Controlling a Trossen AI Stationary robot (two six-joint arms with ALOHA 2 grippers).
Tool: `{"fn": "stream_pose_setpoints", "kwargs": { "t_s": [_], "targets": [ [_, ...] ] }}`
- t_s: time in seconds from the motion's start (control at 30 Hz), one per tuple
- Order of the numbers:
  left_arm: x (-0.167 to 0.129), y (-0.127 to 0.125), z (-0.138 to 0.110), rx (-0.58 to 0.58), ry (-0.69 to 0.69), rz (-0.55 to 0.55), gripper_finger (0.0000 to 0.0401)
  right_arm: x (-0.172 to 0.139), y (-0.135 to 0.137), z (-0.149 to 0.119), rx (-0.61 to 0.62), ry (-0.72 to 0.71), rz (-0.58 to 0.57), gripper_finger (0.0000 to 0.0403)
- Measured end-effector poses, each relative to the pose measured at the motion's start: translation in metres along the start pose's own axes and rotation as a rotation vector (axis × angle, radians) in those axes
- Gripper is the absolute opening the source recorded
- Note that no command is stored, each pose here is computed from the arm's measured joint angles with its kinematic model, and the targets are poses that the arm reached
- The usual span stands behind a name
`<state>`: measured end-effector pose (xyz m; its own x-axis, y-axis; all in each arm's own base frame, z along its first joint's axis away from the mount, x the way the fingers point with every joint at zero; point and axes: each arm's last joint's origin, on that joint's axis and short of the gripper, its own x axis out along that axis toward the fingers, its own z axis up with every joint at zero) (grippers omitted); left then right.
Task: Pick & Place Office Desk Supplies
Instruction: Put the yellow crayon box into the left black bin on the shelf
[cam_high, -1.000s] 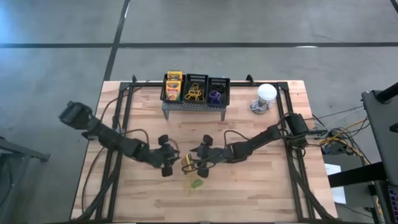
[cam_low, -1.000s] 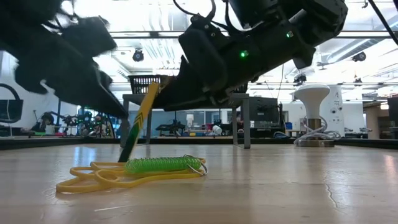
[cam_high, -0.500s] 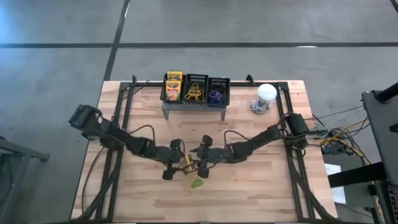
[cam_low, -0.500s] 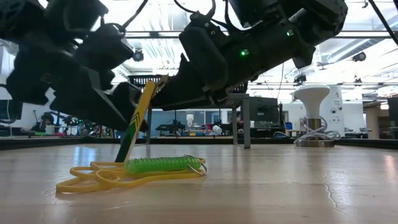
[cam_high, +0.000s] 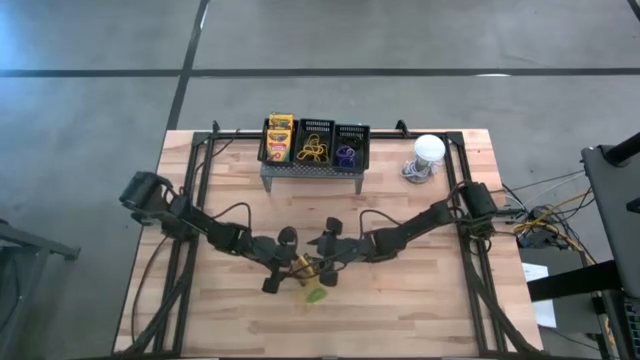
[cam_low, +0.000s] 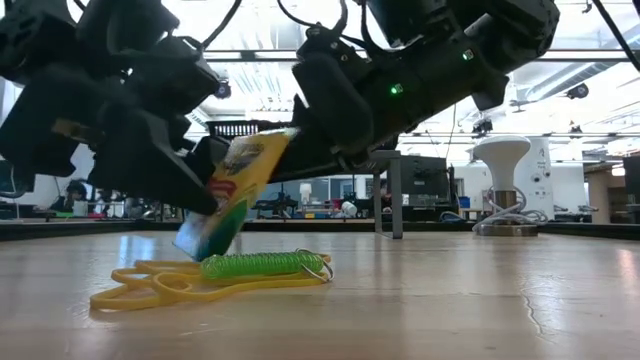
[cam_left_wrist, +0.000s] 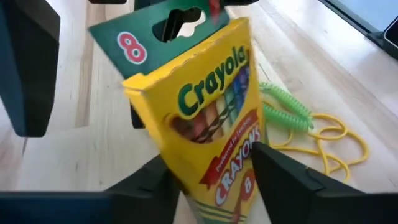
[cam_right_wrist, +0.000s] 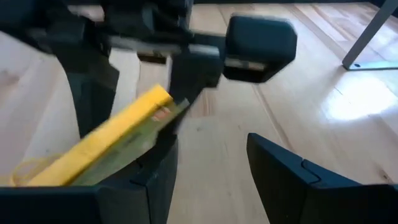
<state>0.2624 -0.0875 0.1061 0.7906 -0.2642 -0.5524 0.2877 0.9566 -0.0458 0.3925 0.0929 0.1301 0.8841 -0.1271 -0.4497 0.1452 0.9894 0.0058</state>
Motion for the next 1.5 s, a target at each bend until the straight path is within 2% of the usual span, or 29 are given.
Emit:
{"fn": "stream_pose_setpoints", "kwargs": {
  "t_s": [0.17,0.37,0.47,0.57,0.67,0.8,0.87,1.0,1.1,1.17,1.33,1.5],
  "targets": [
    [-0.001,0.000,0.003,-0.019,-0.022,0.006,0.0130,-0.014,-0.003,0.011,-0.030,0.044,-0.025,0.0187],
    [-0.016,-0.001,0.020,-0.097,-0.094,0.000,0.0064,-0.054,-0.003,0.025,-0.046,0.116,-0.192,0.0187],
    [-0.034,-0.001,0.034,-0.125,-0.125,0.017,0.0037,-0.072,0.006,0.019,-0.023,0.111,-0.224,0.0187],
    [-0.059,-0.001,0.049,-0.145,-0.191,0.108,0.0029,-0.082,0.019,0.001,0.001,0.122,-0.211,0.0187],
    [-0.085,0.001,0.064,-0.158,-0.262,0.230,0.0038,-0.086,0.031,-0.021,-0.003,0.146,-0.216,0.0187],
    [-0.124,0.011,0.090,-0.149,-0.334,0.428,0.0052,-0.085,0.036,-0.049,-0.036,0.144,-0.323,0.0187],
    [-0.143,0.021,0.104,-0.145,-0.345,0.518,0.0051,-0.085,0.033,-0.056,-0.053,0.136,-0.383,0.0187],
    [-0.177,0.052,0.121,-0.192,-0.335,0.685,0.0040,-0.082,0.032,-0.055,-0.051,0.130,-0.390,0.0187],
    [-0.194,0.082,0.122,-0.206,-0.312,0.808,0.0039,-0.082,0.033,-0.049,-0.034,0.108,-0.378,0.0187],
    [-0.202,0.102,0.118,-0.192,-0.290,0.816,0.0041,-0.082,0.035,-0.045,-0.034,0.100,-0.374,0.0187],
    [-0.215,0.149,0.100,-0.209,-0.293,0.750,0.0043,-0.081,0.035,-0.043,-0.038,0.096,-0.371,0.0187],
    [-0.212,0.174,0.082,-0.225,-0.313,0.720,0.0043,-0.081,0.036,-0.043,-0.036,0.088,-0.367,0.0187]
  ]
}}
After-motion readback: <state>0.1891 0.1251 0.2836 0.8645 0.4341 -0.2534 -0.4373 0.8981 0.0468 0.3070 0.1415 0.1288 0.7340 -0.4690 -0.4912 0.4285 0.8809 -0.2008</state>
